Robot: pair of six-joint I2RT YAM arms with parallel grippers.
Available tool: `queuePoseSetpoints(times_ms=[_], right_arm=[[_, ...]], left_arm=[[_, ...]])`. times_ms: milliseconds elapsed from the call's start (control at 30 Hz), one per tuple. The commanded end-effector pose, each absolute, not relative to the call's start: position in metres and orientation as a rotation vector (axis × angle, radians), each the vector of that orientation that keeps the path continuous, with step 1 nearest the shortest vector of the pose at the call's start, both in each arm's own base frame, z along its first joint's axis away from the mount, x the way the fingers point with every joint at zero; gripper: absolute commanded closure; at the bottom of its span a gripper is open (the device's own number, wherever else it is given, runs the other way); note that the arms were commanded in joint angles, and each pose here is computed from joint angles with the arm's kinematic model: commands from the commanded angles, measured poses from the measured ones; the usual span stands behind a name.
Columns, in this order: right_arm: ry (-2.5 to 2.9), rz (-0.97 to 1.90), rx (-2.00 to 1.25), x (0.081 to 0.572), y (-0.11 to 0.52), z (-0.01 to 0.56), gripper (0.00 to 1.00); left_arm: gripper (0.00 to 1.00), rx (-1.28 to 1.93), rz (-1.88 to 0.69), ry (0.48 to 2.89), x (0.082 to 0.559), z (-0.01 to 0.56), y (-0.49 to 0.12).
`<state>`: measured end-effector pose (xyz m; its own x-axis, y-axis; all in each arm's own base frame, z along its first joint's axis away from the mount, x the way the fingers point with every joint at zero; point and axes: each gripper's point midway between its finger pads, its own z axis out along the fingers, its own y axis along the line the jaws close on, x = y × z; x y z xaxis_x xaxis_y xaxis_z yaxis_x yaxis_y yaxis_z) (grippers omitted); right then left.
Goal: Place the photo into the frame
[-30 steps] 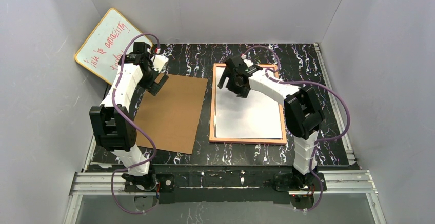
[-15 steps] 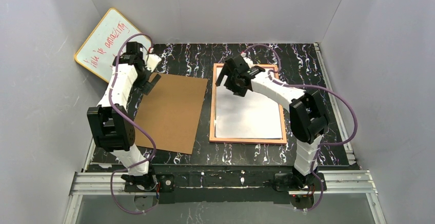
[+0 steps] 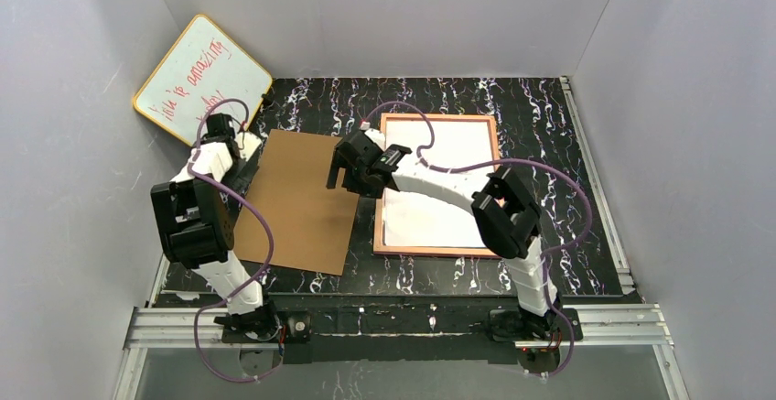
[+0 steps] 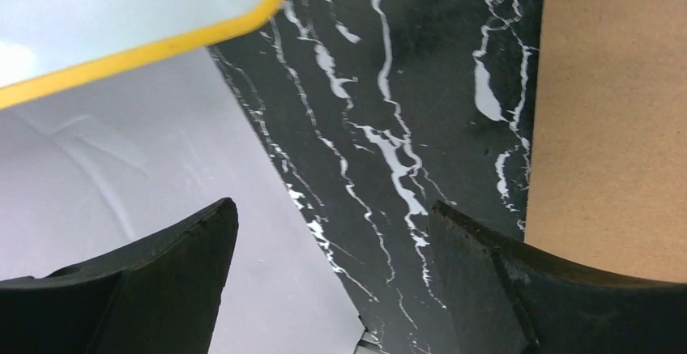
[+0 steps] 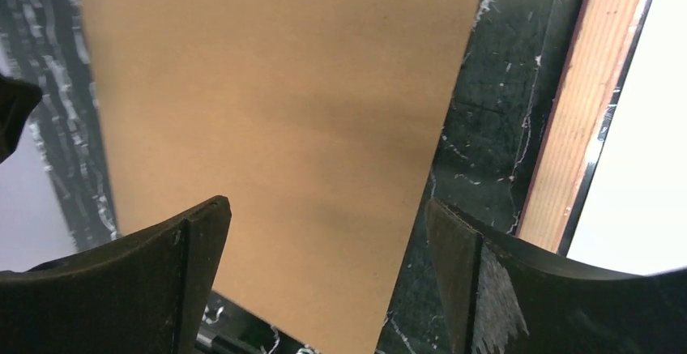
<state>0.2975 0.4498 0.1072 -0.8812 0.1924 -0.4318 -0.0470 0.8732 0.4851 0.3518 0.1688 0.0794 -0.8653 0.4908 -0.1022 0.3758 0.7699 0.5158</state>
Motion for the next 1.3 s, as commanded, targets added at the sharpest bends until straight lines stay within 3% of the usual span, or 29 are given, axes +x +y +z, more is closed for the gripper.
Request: queuePoseSetpoints(times_ms=[0,467,800,967,1133,1267], right_arm=[[2.580,0.596,0.181,0.310,0.441,0.087,0.01],[2.666,0.505,0.194,0.304,0.439,0.029,0.02],[2.700,0.684,0.247,0.302,0.469,0.019,0.02],[2.638,0.944,0.251,0.303,0.491,0.057,0.05],[2.399,1.421,0.193,0.300,0.508,0.144,0.10],[2.232,1.558,0.053,0.295,0.513,0.205,0.12]], left_arm=[[0.16,0.694,0.697,2.701,0.351,0.066,0.165],[0.23,0.706,0.402,2.858,0.316,0.013,0.132],[0.27,0.723,0.188,2.895,0.308,0.012,0.104],[0.27,0.749,0.117,2.925,0.300,0.003,0.094],[0.28,0.775,-0.034,2.955,0.291,-0.008,0.079],[0.29,0.794,-0.162,2.961,0.287,-0.004,0.064]])
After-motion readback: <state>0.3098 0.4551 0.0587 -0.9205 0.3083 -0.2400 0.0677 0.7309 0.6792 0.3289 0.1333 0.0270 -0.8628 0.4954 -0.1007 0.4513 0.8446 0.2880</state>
